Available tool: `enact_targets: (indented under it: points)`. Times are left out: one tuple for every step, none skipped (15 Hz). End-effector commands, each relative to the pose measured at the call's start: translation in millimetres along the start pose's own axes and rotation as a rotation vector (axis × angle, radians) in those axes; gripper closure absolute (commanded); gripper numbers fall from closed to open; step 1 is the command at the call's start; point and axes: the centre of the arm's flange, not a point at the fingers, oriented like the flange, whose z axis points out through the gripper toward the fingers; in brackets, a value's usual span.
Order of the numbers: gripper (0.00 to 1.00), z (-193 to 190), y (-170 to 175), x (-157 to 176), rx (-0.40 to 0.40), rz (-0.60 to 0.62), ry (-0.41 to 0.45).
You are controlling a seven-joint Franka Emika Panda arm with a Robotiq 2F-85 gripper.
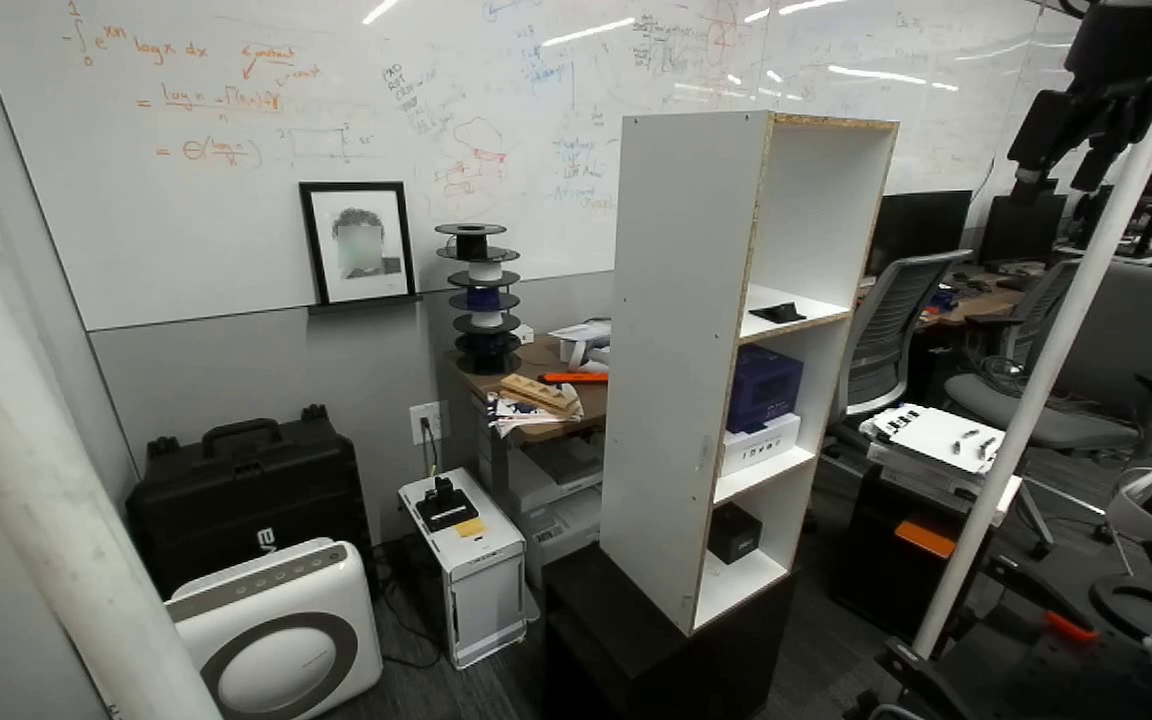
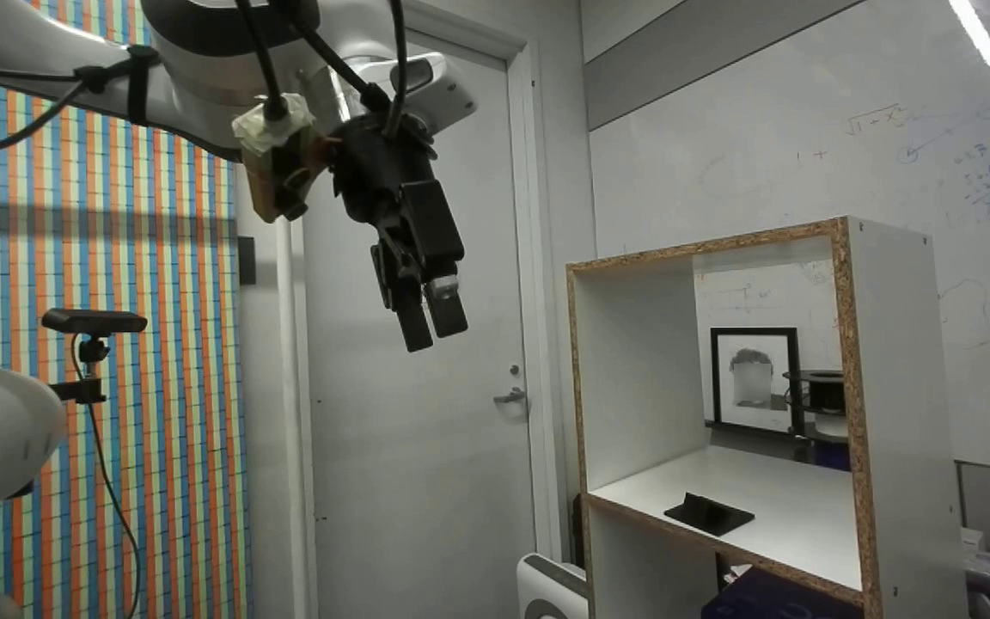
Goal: Move the black object to the top of the shelf
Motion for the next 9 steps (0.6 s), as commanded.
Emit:
enact_targets:
  points:
    - [0.0, 0.0, 0.0, 0.0, 0.0, 0.0, 0.0]
    - [0.0, 0.0, 0.0, 0.0, 0.0, 0.0, 0.0]
    - [0.0, 0.0, 0.0, 0.0, 0.0, 0.0, 0.0]
    - [0.0, 0.0, 0.0, 0.0, 0.0, 0.0, 0.0]
    - [0.0, 0.0, 0.0, 0.0, 0.0, 0.0, 0.0]
    - [0.0, 0.0, 0.0, 0.0, 0.0, 0.0, 0.0]
    - [0.0, 5.9, -5.5, 10.5, -0.01, 0.006, 0.078]
    - [0.0, 11.2, -9.0, 19.4, 0.002, -0.002, 0.128]
    - [0.0, 18.5, -14.3, 32.8, 0.009, -0.015, 0.202]
